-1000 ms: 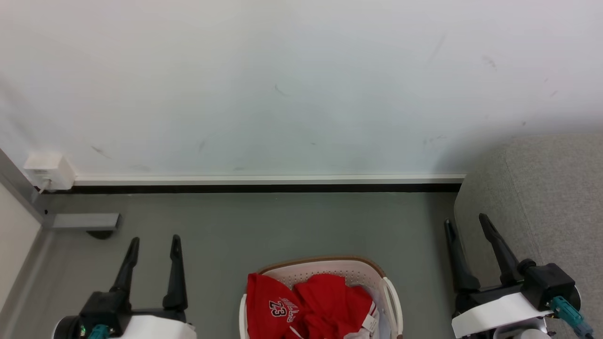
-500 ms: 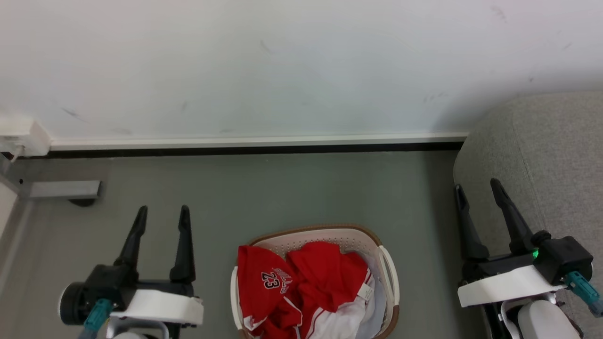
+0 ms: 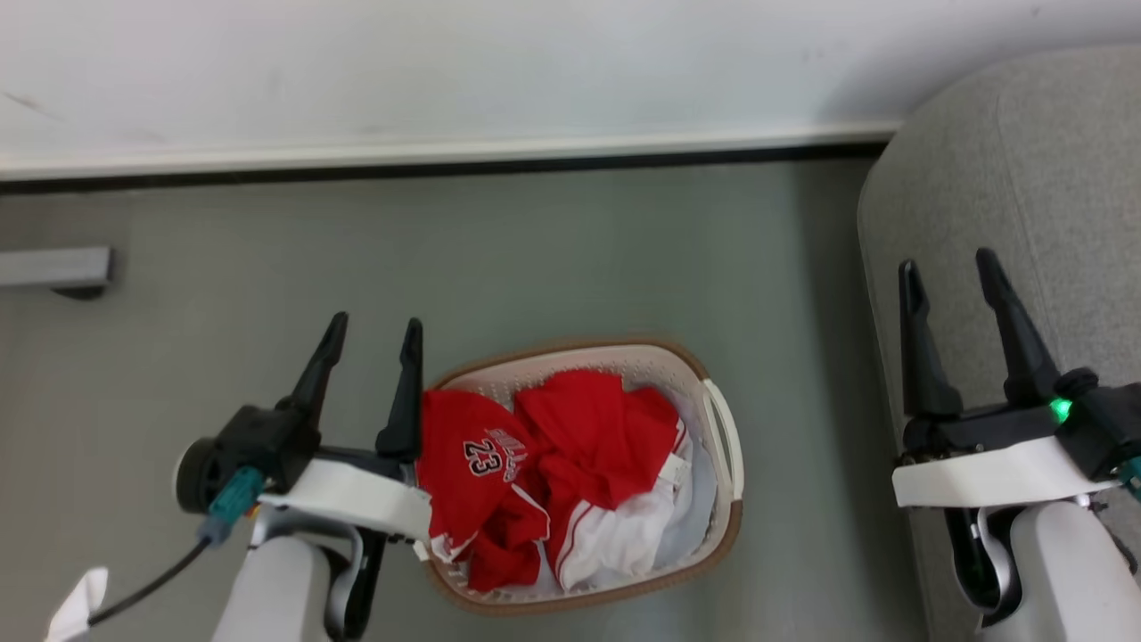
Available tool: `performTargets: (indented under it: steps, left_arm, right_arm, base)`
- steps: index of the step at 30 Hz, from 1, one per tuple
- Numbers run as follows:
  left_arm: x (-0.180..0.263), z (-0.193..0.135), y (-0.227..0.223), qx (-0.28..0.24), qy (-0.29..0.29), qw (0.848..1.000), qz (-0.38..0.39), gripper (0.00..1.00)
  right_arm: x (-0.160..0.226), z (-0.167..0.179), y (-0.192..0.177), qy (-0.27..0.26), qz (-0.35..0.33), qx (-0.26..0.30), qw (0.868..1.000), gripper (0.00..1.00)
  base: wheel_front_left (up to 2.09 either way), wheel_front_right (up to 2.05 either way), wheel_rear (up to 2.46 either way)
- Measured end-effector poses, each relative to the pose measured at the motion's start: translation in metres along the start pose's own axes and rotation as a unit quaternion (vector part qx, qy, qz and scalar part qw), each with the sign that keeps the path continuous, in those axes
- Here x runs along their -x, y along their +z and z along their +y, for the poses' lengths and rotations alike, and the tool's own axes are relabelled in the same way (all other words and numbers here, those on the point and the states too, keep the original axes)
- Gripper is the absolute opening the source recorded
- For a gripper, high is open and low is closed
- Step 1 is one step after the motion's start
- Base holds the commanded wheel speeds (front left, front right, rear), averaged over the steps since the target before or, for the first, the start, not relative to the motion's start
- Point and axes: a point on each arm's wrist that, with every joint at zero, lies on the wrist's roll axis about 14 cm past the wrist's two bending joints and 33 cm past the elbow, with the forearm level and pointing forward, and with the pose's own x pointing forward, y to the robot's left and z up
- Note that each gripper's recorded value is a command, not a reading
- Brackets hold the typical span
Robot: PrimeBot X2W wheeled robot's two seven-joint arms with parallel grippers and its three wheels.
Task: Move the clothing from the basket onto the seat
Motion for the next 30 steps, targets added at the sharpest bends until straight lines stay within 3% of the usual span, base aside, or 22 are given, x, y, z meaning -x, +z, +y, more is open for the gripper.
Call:
performTargets:
  steps: [11, 20, 24, 30]
  left_arm:
    - [-0.032, -0.032, -0.091, 0.024, -0.069, 0.991, 0.112, 1.00]
    - [-0.034, -0.056, -0.169, 0.014, -0.123, 0.967, 0.224, 1.00]
    - [-0.027, -0.064, -0.204, -0.011, -0.154, 0.948, 0.279, 1.00]
    - [-0.014, -0.076, -0.248, -0.072, -0.218, 0.907, 0.353, 1.00]
  right_arm:
    - [-0.017, -0.038, -0.016, -0.042, 0.004, 0.015, 0.999, 1.00]
    - [-0.021, -0.057, -0.023, -0.059, 0.009, 0.027, 0.998, 1.00]
    - [-0.020, -0.065, -0.028, -0.069, 0.013, 0.026, 0.997, 1.00]
    - [-0.022, -0.076, -0.037, -0.079, 0.019, 0.025, 0.996, 1.00]
  base:
    - [0.00, 0.00, 0.00]
    - [0.00, 0.00, 0.00]
    - [0.00, 0.00, 0.00]
    - [0.00, 0.00, 0.00]
